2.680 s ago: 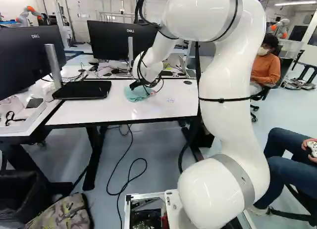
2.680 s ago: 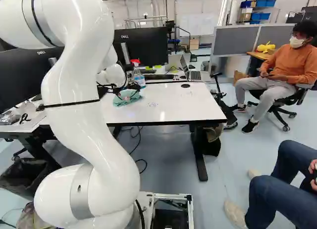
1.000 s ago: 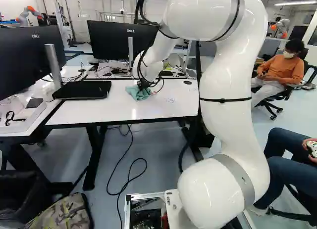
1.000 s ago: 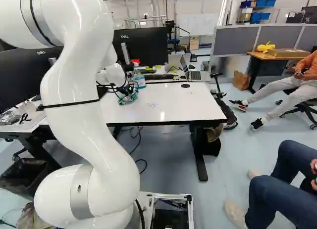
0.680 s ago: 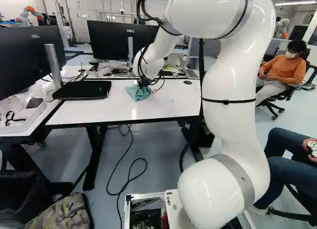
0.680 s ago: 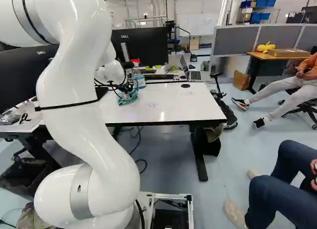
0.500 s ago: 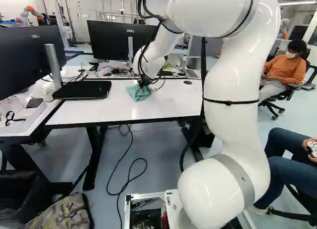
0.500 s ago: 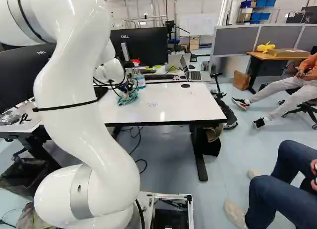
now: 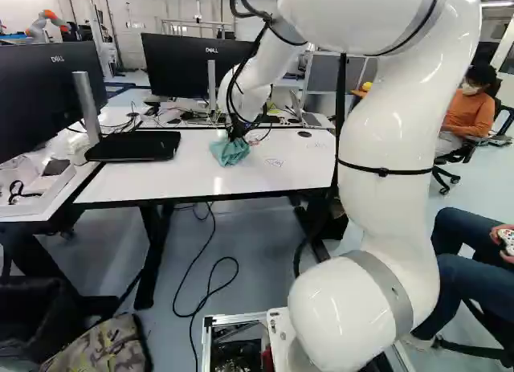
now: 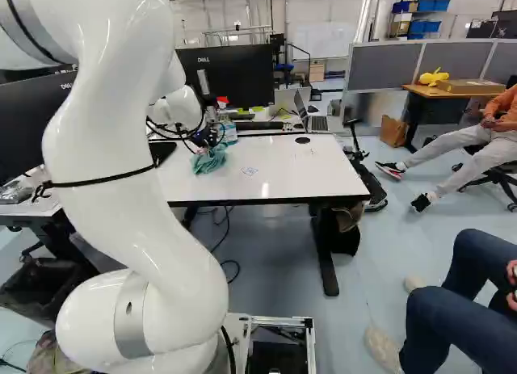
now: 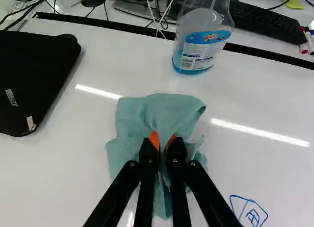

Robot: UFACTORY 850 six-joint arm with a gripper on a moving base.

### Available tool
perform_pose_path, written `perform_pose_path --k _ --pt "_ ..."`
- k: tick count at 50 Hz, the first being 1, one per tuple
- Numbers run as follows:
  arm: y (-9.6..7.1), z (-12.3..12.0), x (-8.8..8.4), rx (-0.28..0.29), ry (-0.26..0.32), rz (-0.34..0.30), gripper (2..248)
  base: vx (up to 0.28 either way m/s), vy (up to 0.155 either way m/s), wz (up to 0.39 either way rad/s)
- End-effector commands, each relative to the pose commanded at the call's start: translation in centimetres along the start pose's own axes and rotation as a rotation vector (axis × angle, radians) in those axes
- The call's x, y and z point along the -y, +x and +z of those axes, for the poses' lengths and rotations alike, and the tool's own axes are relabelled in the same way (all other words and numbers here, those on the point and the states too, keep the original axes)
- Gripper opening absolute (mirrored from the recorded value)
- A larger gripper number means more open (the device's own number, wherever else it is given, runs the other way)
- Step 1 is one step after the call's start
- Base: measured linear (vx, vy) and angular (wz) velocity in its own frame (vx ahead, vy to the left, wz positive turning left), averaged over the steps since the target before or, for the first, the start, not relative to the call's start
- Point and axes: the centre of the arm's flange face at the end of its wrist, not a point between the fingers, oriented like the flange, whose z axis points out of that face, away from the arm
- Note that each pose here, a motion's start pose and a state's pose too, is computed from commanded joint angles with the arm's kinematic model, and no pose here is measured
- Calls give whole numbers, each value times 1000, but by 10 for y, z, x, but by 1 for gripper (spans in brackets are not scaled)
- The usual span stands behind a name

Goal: Clean the table with the green towel

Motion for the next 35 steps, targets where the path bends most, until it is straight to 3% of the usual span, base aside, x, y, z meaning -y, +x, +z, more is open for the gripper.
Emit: perform_pose_path --k 19,35 --pt "7 -24 -1 -21 -2 1 34 0 0 0" --pt "-3 -33 -4 -16 -6 5 34 0 0 0"
